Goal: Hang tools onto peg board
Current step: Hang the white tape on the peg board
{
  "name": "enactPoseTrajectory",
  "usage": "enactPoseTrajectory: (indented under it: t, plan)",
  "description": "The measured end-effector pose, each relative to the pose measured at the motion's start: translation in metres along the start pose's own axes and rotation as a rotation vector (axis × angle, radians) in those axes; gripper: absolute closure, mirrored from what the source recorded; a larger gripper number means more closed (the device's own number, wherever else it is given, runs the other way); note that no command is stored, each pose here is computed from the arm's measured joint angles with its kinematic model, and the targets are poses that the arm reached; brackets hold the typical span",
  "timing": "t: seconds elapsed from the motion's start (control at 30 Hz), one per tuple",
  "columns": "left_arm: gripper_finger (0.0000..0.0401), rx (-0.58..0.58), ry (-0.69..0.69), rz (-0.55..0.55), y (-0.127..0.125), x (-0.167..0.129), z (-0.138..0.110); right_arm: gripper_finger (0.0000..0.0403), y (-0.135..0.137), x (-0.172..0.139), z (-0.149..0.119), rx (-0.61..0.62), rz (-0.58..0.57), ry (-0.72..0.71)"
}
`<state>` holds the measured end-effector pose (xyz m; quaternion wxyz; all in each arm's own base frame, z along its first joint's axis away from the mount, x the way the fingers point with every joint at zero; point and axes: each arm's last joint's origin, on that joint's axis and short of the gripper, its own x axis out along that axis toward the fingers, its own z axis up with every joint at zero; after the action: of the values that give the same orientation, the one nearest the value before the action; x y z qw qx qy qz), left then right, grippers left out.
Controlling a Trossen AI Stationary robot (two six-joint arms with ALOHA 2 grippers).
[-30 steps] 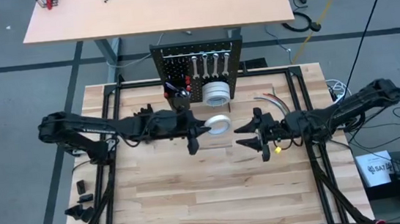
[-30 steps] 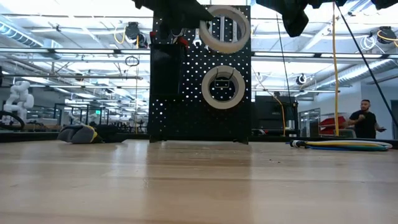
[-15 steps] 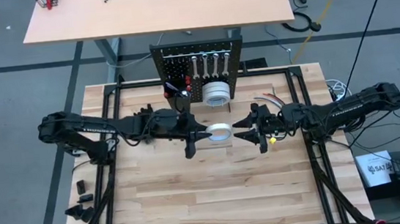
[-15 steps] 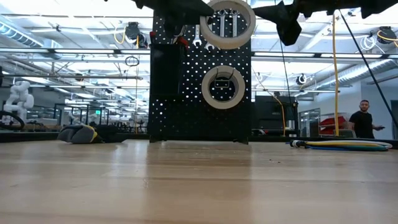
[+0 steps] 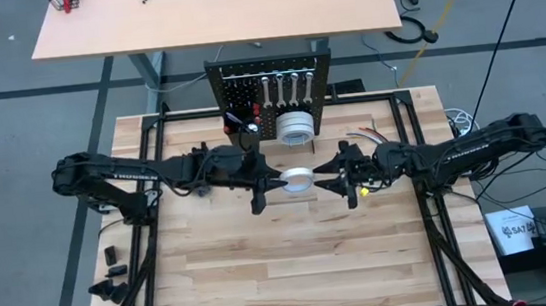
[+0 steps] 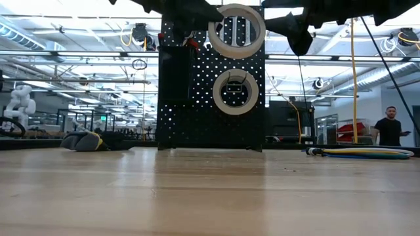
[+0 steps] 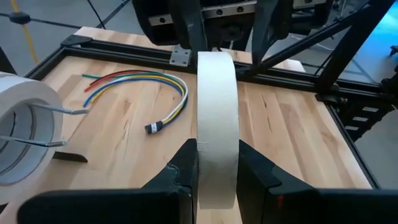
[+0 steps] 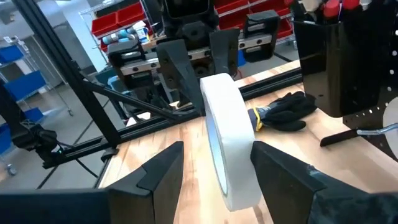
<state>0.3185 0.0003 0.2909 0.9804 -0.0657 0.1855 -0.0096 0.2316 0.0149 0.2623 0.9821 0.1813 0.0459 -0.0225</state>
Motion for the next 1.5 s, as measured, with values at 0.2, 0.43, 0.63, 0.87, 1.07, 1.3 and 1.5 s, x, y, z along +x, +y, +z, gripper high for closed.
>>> enactPoseTrajectory:
  t: [0.2, 0.43, 0.63, 0.87, 1.07, 1.3, 1.5]
  plan:
    - [0.034, -0.029, 0.015, -0.01, 0.004, 0.0, -0.001, 0.0216, 0.003, -0.012, 0.013, -0.039, 0.012, -0.069]
    - [0.034, -0.031, 0.023, -0.022, 0.004, 0.0, -0.001, 0.0215, 0.002, -0.02, 0.02, -0.115, -0.078, -0.126]
    - [0.034, -0.029, -0.009, -0.026, 0.003, 0.0, 0.002, 0.0215, 0.002, -0.02, 0.019, -0.071, -0.071, -0.12]
    - [0.034, -0.025, -0.031, -0.048, 0.002, 0.0, 0.004, 0.0215, 0.001, -0.02, 0.017, -0.116, -0.08, -0.101]
    - [0.034, -0.018, -0.049, -0.061, 0.002, -0.001, 0.006, 0.0215, 0.0, -0.013, 0.012, -0.11, -0.078, -0.072]
    - [0.034, 0.003, -0.046, -0.071, 0.002, -0.001, 0.006, 0.0215, 0.0, -0.003, 0.004, -0.041, -0.022, -0.034]
    - [0.034, -0.003, -0.029, -0.041, 0.005, -0.001, 0.004, 0.0215, 0.003, -0.01, 0.011, -0.016, 0.027, -0.056]
